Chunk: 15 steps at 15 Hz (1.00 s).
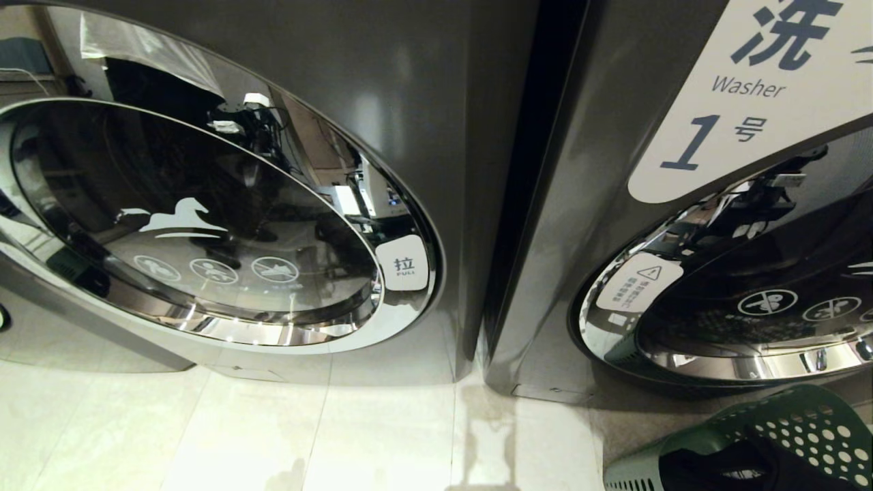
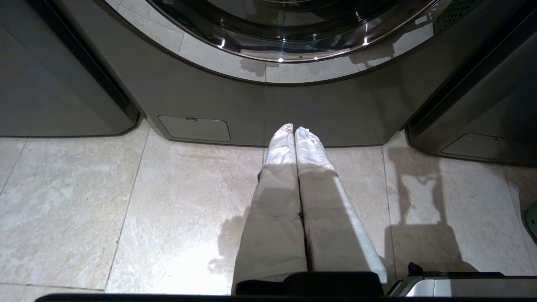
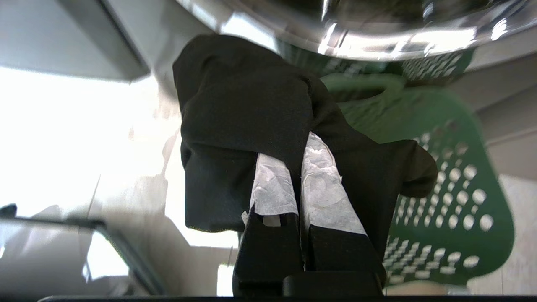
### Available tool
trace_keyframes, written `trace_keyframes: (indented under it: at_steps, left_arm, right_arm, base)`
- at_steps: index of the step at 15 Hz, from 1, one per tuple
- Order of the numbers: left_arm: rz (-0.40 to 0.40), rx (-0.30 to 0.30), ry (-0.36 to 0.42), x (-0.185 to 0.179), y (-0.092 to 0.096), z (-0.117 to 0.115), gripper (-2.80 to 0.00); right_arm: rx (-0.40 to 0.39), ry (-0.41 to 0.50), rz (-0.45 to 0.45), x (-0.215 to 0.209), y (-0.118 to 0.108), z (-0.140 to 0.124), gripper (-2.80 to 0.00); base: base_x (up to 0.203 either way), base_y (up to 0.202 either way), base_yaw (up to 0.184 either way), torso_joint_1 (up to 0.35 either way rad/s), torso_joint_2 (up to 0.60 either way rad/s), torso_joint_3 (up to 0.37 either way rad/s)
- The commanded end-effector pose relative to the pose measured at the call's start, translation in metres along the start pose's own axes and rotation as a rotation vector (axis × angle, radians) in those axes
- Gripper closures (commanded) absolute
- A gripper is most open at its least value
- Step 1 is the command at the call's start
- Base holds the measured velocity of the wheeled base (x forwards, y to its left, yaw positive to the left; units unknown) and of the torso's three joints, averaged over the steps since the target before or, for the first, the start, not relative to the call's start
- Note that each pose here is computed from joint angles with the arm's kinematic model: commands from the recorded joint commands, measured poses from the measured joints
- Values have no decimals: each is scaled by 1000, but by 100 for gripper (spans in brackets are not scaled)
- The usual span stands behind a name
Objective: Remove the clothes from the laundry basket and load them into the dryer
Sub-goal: Take the clothes out of the basket
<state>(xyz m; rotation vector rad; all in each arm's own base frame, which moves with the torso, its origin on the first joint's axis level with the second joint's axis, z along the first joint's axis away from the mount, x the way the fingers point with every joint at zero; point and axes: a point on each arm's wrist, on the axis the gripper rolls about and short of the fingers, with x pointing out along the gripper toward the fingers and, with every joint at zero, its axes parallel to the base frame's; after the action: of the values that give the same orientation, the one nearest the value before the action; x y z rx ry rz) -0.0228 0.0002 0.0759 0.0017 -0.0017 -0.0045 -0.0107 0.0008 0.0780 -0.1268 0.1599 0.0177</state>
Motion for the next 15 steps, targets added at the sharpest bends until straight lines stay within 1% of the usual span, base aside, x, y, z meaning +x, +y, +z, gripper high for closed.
trace_keyframes:
  at_steps: [1,2,5,14,15]
  left_arm:
    - [0,0,0,0,0,0,0]
    - [0,0,0,0,0,0,0]
    - [0,0,-1,0,0,0,0]
    - [0,0,0,0,0,0,0]
    - [0,0,-1,0,0,0,0]
  right_arm:
    - [-3,-95,-15,-7,0,-3,0]
    - [-1,-121,-19,-9,0,-4,0]
    - [8,-159,-24,-12,1,-5,0]
    - [68,-158,-31,-12,0,-4,0]
    - [64,-152,-36,-12,0,-5,0]
  base:
    - [0,0,0,0,0,0]
    - [0,0,0,0,0,0]
    - [0,0,0,0,0,0]
    - [0,0,0,0,0,0]
    - [0,0,0,0,0,0]
